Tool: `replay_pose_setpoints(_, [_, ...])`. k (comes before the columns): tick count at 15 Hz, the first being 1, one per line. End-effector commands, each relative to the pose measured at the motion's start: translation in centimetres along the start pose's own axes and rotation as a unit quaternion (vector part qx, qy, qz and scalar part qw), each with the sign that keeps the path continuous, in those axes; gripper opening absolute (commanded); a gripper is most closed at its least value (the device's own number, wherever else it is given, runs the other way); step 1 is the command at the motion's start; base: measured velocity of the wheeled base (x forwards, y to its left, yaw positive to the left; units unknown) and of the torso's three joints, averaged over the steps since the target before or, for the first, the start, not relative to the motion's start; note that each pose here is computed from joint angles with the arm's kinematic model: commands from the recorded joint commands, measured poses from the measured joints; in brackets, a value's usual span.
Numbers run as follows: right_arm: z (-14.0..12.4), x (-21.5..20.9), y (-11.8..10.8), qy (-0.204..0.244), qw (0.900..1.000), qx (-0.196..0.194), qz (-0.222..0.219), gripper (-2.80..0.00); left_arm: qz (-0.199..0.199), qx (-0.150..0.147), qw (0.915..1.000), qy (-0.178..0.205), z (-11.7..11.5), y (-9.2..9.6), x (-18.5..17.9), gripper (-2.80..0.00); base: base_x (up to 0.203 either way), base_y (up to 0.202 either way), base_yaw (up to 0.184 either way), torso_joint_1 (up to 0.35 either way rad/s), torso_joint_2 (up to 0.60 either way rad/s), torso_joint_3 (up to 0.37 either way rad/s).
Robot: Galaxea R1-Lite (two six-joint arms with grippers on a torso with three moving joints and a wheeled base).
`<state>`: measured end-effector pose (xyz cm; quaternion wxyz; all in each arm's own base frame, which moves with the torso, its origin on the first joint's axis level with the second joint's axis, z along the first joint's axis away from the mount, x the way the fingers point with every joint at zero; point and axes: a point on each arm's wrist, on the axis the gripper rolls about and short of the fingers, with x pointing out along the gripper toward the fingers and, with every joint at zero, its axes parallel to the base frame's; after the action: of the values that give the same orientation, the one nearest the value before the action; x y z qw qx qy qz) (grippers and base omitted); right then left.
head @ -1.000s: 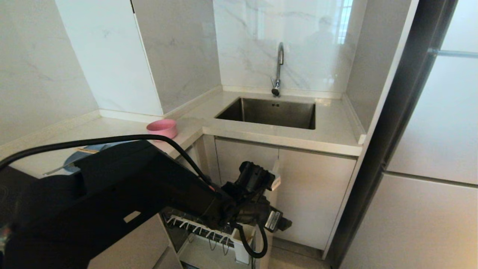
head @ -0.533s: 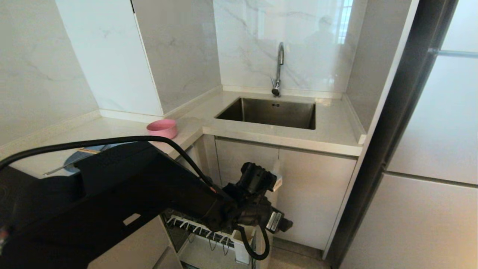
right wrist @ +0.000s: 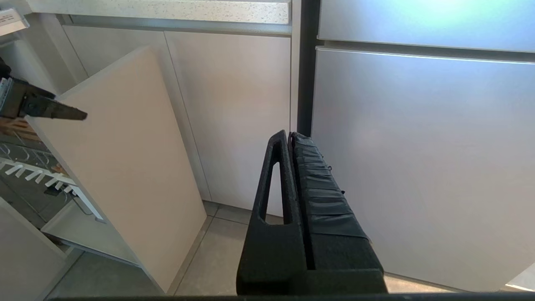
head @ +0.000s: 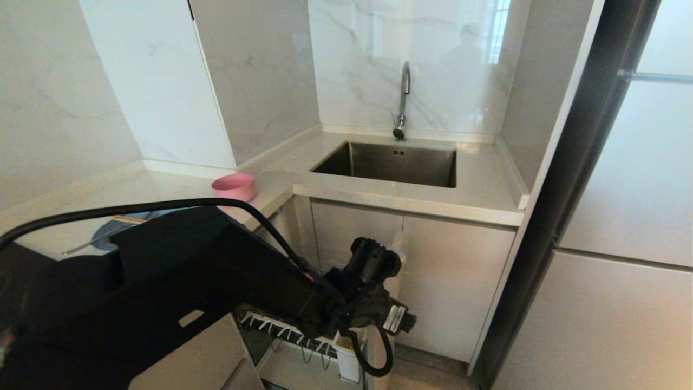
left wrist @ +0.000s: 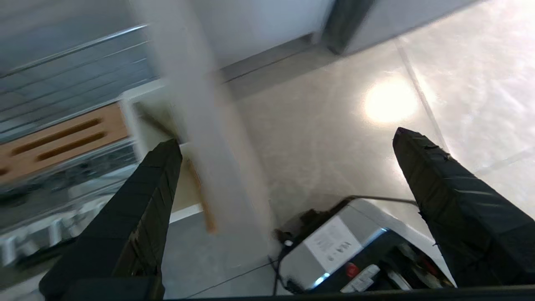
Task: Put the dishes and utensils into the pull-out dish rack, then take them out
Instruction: Open the cupboard, then pick up the bowl and place it in the cupboard
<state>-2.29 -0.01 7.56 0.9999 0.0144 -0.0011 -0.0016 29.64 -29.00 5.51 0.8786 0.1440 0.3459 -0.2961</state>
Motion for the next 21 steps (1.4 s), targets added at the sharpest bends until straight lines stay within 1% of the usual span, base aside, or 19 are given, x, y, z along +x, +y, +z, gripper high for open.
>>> replay_pose_setpoints(1, [0.0, 0.0, 0.0, 0.0, 1.0, 0.0, 0.0, -2.8, 0.021, -0.004, 0.9998, 0.004, -0.2, 0.6, 0.2, 0.0, 0.0, 0.0, 0.0, 0.0, 0.0, 0.0])
replay_pose_setpoints(4, [0.0, 0.0, 0.0, 0.0, 1.0, 0.0, 0.0, -2.8, 0.042, -0.008, 0.9991, 0.006, -0.3, 1.0, 0.1, 0.0, 0.0, 0.0, 0.0, 0.0, 0.0, 0.0])
replay_pose_setpoints(5, [0.0, 0.0, 0.0, 0.0, 1.0, 0.0, 0.0, -2.8, 0.043, -0.009, 0.999, 0.005, -0.3, 1.0, 0.0, 0.0, 0.0, 0.0, 0.0, 0.0, 0.0, 0.0])
replay_pose_setpoints(7, [0.0, 0.0, 0.0, 0.0, 1.0, 0.0, 0.0, -2.8, 0.043, -0.028, 0.9987, -0.004, 0.1, 1.0, -0.6, 0.0, 0.0, 0.0, 0.0, 0.0, 0.0, 0.0])
replay_pose_setpoints(9, [0.0, 0.0, 0.0, 0.0, 1.0, 0.0, 0.0, -2.8, 0.04, -0.039, 0.9982, -0.02, 0.9, 1.1, -1.8, 0.0, 0.0, 0.0, 0.0, 0.0, 0.0, 0.0])
replay_pose_setpoints(11, [0.0, 0.0, 0.0, 0.0, 1.0, 0.0, 0.0, -2.8, 0.036, -0.042, 0.9973, -0.047, 2.0, 1.1, -4.0, 0.0, 0.0, 0.0, 0.0, 0.0, 0.0, 0.0])
replay_pose_setpoints(16, [0.0, 0.0, 0.0, 0.0, 1.0, 0.0, 0.0, -2.8, 0.025, -0.042, 0.9933, -0.105, 3.9, 0.8, -9.5, 0.0, 0.0, 0.0, 0.0, 0.0, 0.0, 0.0])
replay_pose_setpoints(17, [0.0, 0.0, 0.0, 0.0, 1.0, 0.0, 0.0, -2.8, 0.022, -0.041, 0.9921, -0.117, 4.0, 0.6, -10.9, -2.8, 0.0, 0.0, 0.0, 0.0, 0.0, 0.0])
replay_pose_setpoints(18, [0.0, 0.0, 0.0, 0.0, 1.0, 0.0, 0.0, -2.8, 0.024, -0.041, 0.9903, -0.13, 4.3, 0.6, -12.2, -2.8, 0.0, 0.0, 0.0, 0.0, 0.0, 0.0])
replay_pose_setpoints(21, [0.0, 0.0, 0.0, 0.0, 1.0, 0.0, 0.0, -2.8, 0.055, -0.05, 0.9821, -0.173, 4.9, 0.8, -16.1, -2.8, 0.0, 0.0, 0.0, 0.0, 0.0, 0.0])
